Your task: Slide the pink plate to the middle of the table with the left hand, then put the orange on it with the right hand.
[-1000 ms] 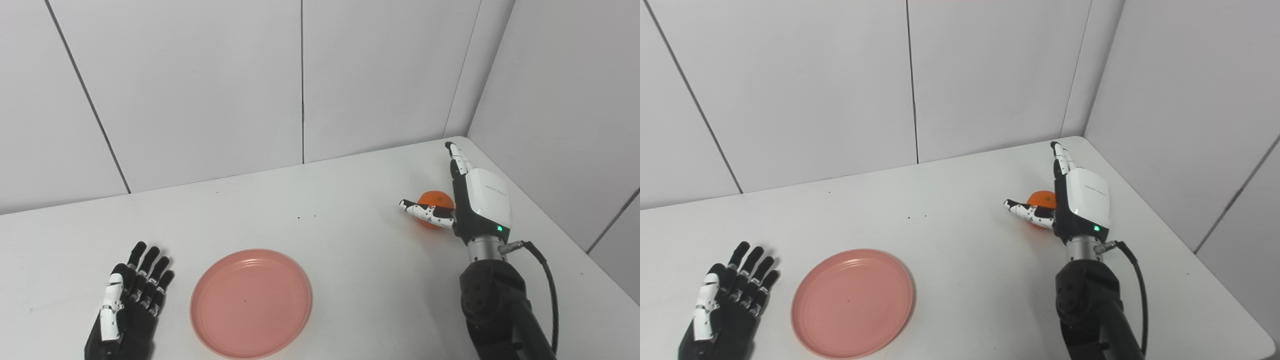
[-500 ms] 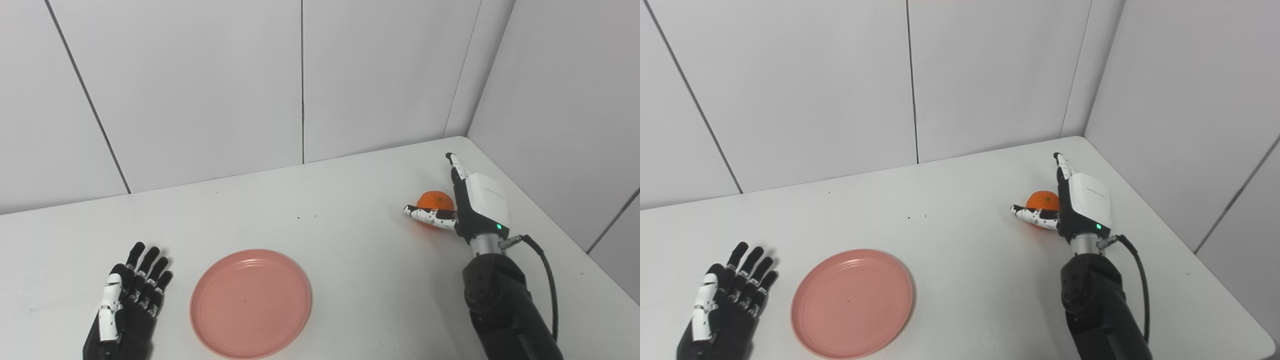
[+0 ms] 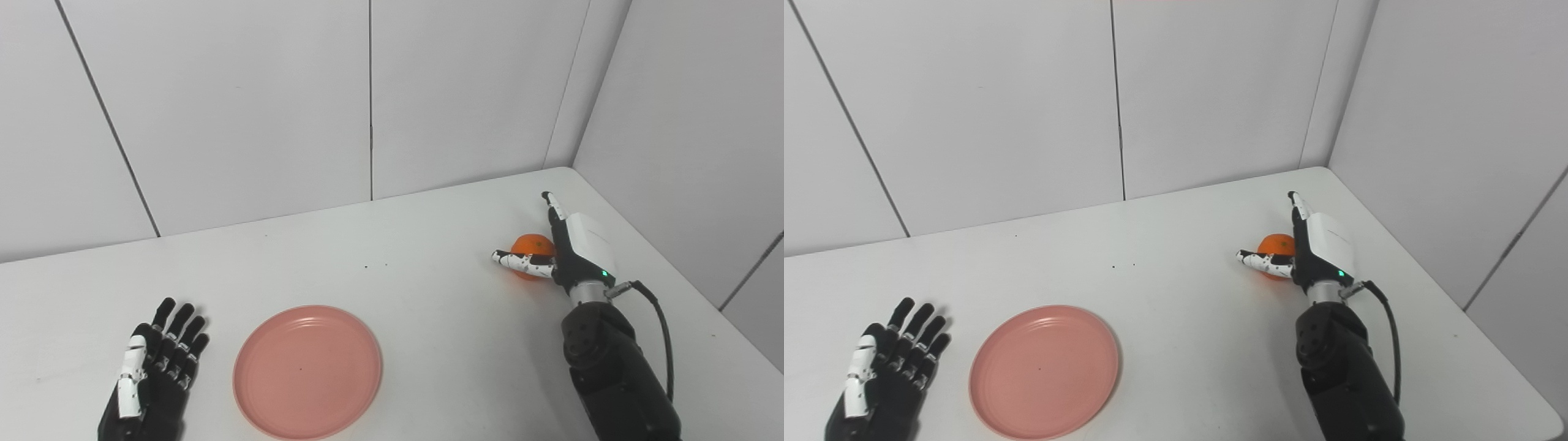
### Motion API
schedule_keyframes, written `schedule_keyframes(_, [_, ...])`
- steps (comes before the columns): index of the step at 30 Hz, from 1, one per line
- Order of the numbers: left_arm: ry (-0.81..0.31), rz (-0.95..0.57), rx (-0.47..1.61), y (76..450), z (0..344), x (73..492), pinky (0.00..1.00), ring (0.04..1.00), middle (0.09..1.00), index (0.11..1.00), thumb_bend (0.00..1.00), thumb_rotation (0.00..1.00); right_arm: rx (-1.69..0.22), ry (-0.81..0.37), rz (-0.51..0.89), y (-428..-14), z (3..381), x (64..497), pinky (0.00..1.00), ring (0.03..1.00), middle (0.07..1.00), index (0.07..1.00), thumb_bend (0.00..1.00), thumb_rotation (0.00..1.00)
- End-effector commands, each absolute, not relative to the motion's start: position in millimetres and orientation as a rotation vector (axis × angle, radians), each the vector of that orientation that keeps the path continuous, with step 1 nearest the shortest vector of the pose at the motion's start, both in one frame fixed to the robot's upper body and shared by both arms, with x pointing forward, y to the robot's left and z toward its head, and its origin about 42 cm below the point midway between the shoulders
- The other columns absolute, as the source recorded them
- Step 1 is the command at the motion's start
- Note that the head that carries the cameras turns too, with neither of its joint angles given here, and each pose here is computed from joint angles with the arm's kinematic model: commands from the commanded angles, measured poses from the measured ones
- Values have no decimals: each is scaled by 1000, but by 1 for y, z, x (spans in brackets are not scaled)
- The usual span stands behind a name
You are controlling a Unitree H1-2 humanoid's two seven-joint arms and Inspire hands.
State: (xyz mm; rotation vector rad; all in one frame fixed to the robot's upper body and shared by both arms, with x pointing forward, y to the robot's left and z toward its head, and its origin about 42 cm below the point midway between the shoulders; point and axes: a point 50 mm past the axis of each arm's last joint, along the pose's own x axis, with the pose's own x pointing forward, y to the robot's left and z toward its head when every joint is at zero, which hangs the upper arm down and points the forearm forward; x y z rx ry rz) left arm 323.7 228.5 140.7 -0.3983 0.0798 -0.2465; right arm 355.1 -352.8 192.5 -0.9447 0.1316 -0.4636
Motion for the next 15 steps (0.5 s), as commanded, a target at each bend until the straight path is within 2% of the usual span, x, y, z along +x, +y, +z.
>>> schedule_keyframes(1, [119,-234,-395,232,138,322,1000,979,977,973,278,1000,-960,79,-504,-361,216,364,733,858,917,932,1000,465])
schedule_keyframes(15, [125,-241,-380,233,141,322,1000,978,976,972,282,1000,-969,144,-464,-365,209,371,740,861,916,925,1000,427])
